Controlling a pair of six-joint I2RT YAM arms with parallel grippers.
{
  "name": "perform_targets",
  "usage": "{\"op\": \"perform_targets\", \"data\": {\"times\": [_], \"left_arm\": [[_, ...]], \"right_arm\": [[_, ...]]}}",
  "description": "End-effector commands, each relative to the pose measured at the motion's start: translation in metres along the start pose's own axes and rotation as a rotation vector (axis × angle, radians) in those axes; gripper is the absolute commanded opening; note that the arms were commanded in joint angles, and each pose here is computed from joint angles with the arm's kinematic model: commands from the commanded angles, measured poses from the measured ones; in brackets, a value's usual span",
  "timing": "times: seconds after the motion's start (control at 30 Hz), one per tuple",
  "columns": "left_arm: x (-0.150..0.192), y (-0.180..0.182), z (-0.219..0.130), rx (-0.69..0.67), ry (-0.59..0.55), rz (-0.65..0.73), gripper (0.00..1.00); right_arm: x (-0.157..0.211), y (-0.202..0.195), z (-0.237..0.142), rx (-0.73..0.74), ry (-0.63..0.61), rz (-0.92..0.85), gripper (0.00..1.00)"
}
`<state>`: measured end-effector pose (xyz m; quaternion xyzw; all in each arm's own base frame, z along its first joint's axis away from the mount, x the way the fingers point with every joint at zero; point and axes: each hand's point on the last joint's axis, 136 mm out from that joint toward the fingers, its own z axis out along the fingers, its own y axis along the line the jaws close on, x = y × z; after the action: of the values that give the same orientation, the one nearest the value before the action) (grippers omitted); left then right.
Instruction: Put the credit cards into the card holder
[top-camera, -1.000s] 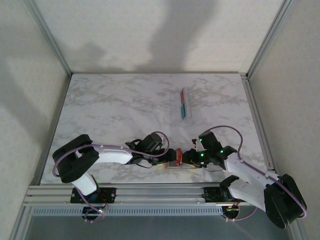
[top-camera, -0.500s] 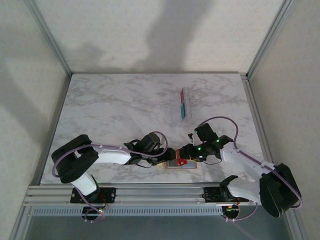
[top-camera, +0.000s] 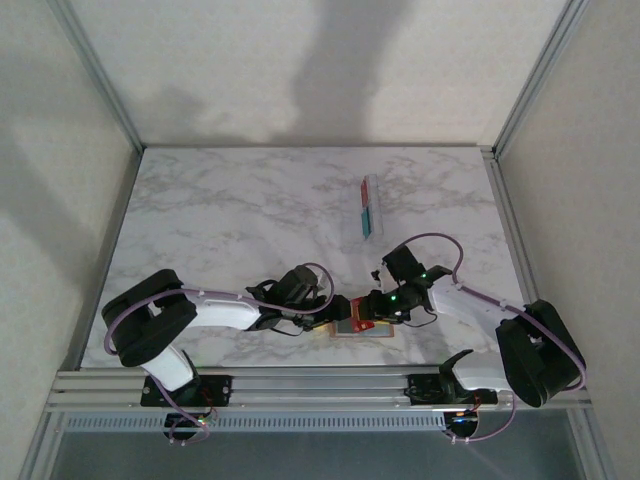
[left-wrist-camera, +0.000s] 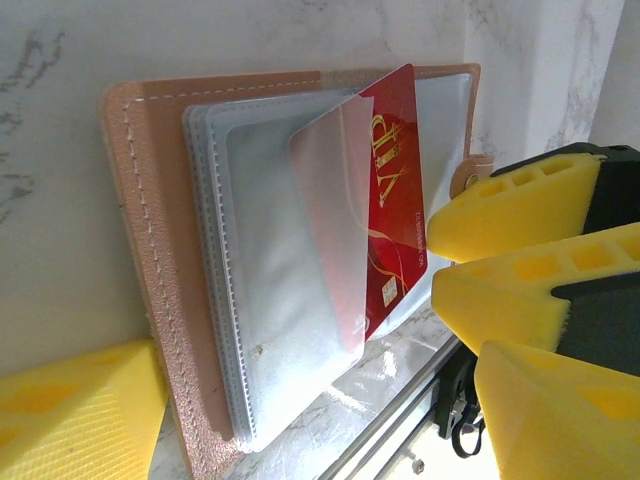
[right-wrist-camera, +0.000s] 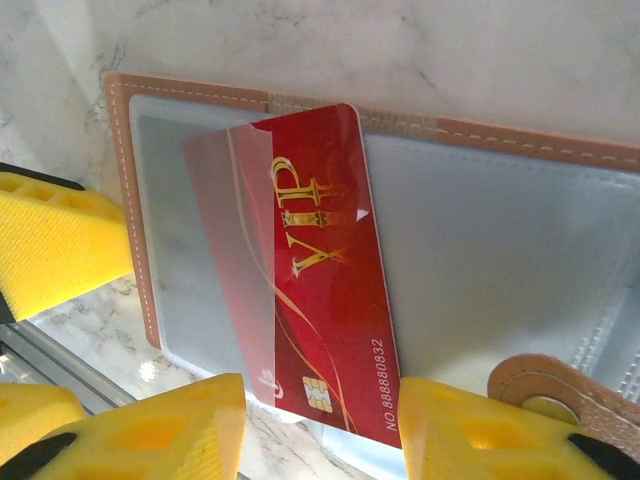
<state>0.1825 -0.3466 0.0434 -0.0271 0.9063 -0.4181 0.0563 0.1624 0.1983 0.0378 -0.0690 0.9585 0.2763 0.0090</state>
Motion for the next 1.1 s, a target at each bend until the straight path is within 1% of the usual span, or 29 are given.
{"op": "perform_targets", "data": {"times": [0.0,0.2,0.27,0.47,0.6,0.7,0.8,1.07], "left_arm": [[0.0,0.005,0.012,0.023,-0.01,0.014,0.79],[0.001,0.006,0.014,0.027,-0.001,0.011,0.79],[0.002,0.007,0.015,0.026,0.001,0.009,0.79],[0.002,0.008,0.015,0.021,0.002,0.009,0.79],[0.003,0.01,0.014,0.018,0.0,0.008,0.79],[0.003,0.01,0.014,0.024,-0.001,0.007,0.79],[0.003,0.009,0.015,0.025,0.002,0.007,0.78],[0.004,0.01,0.014,0.027,0.005,0.005,0.78]], "right_arm": [[-0.003,0.007,-0.001,-0.039,-0.006,-0.013,0.44],[0.002,0.015,0.001,-0.068,0.009,-0.009,0.44],[0.001,0.014,-0.001,-0.056,0.004,-0.015,0.44],[-0.008,0.006,-0.016,0.036,-0.035,-0.054,0.54],[-0.009,0.0,-0.013,0.046,-0.025,-0.046,0.55],[-0.002,0.001,-0.002,0.007,0.018,-0.025,0.53],[0.003,-0.004,0.007,0.005,0.04,-0.01,0.51],[0.006,0.003,0.008,-0.027,0.054,-0.021,0.41]]}}
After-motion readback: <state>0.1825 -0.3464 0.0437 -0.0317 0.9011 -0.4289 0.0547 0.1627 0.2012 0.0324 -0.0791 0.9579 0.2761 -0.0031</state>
